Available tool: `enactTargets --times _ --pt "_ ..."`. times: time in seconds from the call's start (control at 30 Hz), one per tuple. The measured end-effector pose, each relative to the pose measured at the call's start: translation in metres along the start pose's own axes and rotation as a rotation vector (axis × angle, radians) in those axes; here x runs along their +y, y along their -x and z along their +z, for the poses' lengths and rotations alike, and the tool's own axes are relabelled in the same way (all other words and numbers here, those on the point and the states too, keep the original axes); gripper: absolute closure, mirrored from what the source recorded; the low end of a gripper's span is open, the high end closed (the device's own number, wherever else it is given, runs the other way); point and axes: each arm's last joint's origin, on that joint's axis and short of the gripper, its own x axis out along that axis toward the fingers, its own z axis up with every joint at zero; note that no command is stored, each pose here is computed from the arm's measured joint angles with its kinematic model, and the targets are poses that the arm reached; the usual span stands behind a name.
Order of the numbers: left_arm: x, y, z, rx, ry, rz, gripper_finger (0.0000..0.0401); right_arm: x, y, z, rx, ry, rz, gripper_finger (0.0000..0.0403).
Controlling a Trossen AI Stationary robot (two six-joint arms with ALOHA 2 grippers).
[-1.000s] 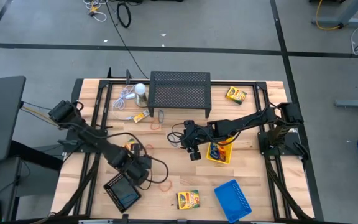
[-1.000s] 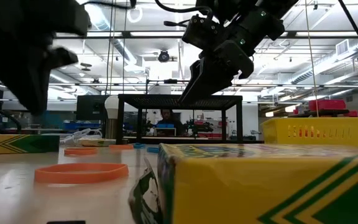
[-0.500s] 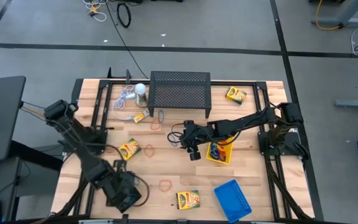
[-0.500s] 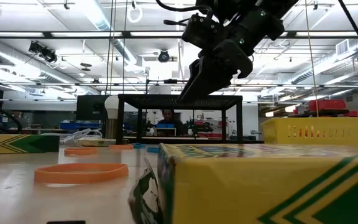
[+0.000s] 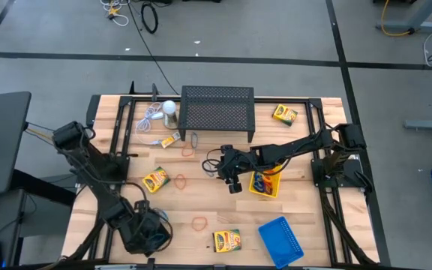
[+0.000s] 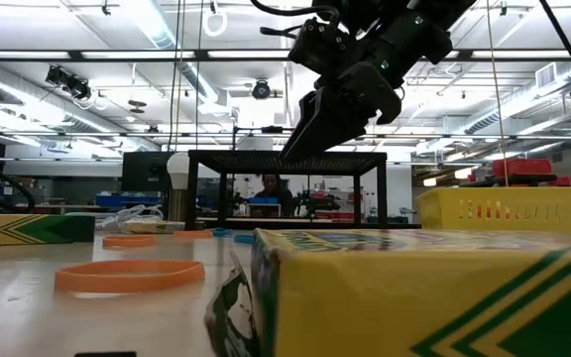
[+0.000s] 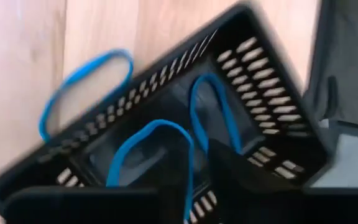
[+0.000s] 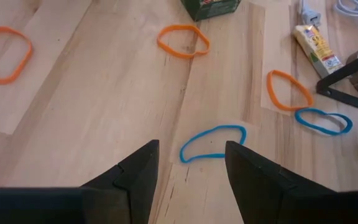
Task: Pick & Place Office Desk Supplies
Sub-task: Put the blue rubber band into the black basket
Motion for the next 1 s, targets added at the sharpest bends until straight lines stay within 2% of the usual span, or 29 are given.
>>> enactTargets --times 0.23,0.33,0.43,0.57,0.67,0.77,0.87,1.0 --pt "-0.006 -0.005 -0.015 -0.082 0.026 -0.054 0.0231 0.000 0.000 0.000 0.000 0.000 0.000 0.0211" --pt "-0.012 -0.002 -0.015 -0.164 -0.012 -0.078 0.0197 0.000 0.000 0.000 -0.001 0.000 0.000 0.0211" --pt "-0.016 0.003 -0.013 -0.309 -0.070 -0.066 0.0179 0.000 0.000 0.001 -0.014 0.010 -0.002 0.0211" --pt "-0.018 0.011 -0.007 -0.579 -0.189 0.061 0.0180 -0.001 0.000 0.005 -0.062 0.022 0.028 0.0211" --pt "-0.017 0.014 -0.001 -0.709 -0.286 0.184 0.0192 -0.001 0.000 0.008 -0.101 0.023 0.062 0.0211" --pt "-0.011 0.013 0.012 -0.752 -0.337 0.281 0.0204 -0.002 0.001 0.009 -0.123 0.022 0.076 0.0211" --pt "-0.007 0.013 0.032 -0.778 -0.384 0.329 0.0209 -0.003 -0.010 0.005 -0.114 0.012 0.089 0.0211" --pt "-0.002 0.014 0.065 -0.785 -0.481 0.275 0.0206 -0.005 -0.036 -0.012 -0.060 -0.003 0.125 0.0211"
